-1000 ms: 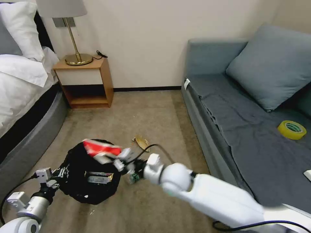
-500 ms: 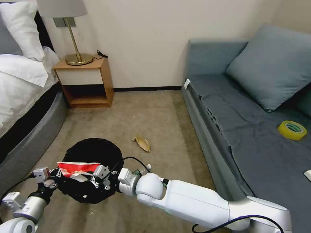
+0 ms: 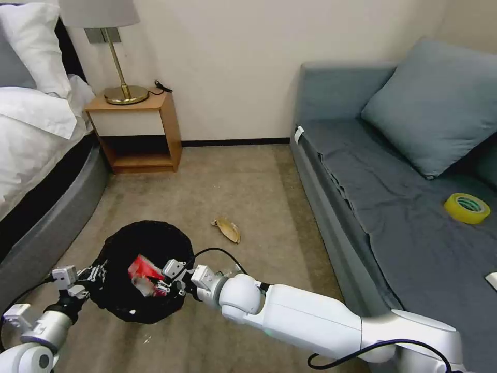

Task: Pick up the trash bin, then pick up the garbage on the floor and place it into the trash bin.

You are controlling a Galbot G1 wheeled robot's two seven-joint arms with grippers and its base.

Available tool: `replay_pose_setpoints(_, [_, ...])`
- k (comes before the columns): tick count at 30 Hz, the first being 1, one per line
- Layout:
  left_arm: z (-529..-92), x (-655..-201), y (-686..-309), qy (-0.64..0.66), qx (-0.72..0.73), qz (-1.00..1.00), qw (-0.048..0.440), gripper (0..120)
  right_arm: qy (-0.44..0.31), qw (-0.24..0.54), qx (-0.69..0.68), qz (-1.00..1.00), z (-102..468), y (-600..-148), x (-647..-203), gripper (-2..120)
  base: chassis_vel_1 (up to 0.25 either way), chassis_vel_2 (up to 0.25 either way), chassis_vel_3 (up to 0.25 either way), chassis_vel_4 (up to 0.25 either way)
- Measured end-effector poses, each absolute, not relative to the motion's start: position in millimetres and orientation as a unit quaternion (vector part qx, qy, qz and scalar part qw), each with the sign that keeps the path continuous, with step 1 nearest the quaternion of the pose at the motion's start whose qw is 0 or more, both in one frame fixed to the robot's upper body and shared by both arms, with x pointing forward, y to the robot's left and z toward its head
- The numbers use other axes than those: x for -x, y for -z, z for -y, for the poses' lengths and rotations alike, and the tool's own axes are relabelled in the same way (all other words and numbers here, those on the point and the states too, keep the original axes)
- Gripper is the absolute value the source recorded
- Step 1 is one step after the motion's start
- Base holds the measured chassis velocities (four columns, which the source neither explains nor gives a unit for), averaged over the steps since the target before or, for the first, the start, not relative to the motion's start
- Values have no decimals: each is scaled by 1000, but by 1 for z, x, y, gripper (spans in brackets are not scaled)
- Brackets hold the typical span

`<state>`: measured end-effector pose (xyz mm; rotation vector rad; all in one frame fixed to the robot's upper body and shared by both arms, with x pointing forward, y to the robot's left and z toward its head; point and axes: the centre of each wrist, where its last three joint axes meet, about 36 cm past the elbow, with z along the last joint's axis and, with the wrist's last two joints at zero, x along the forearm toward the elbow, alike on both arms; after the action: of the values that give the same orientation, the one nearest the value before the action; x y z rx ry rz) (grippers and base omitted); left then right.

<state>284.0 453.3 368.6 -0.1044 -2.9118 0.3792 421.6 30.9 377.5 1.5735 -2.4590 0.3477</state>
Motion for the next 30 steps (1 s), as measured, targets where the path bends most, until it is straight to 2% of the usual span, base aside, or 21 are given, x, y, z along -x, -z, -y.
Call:
replay_pose_setpoints(1, [-453,-284,-369,-128,35,986,101,6,-118,101,-533,832,-31,-377,-422,56,0,0,0,0])
replay_pose_setpoints(4, [-453,-285,-369,-127,35,986,106,6,-99,65,-478,870,-22,-395,-427,70,0,0,0,0])
replay_pose_setpoints(6, [-453,-285,-369,-126,35,986,105,6,-102,55,-462,879,-19,-398,-429,74,0,0,0,0])
replay_pose_setpoints(8, [-453,-288,-375,-119,33,987,101,6,-126,6,-386,914,6,-406,-437,85,0,0,0,0])
replay_pose_setpoints(9, [-453,-288,-375,-119,33,987,101,6,-126,6,-386,914,6,-406,-437,85,0,0,0,0])
replay_pose_setpoints(12, [-453,-290,-382,-114,29,989,95,6,-137,-10,-291,947,54,-406,-434,97,0,0,0,0])
replay_pose_setpoints(13, [-453,-290,-382,-114,29,989,95,6,-137,-10,-291,947,54,-406,-434,97,0,0,0,0])
replay_pose_setpoints(15, [-452,-289,-383,-109,25,989,95,6,-149,-18,-248,957,92,-403,-428,99,0,0,0,0])
replay_pose_setpoints(17, [-452,-289,-383,-109,24,989,94,6,-149,-18,-245,958,95,-403,-427,99,0,0,0,0])
replay_pose_setpoints(19, [-449,-286,-382,-109,20,989,94,6,-147,-6,-204,968,131,-399,-406,100,0,0,0,0])
replay_pose_setpoints(23, [-445,-285,-381,-107,17,990,94,6,-143,5,-172,975,162,-402,-386,100,0,0,0,0])
replay_pose_setpoints(28, [-439,-285,-381,-105,14,990,91,6,-138,11,-151,979,181,-403,-367,100,0,0,0,0])
replay_pose_setpoints(30, [-435,-284,-381,-104,12,990,90,6,-127,28,-153,980,188,-399,-346,100,0,0,0,0])
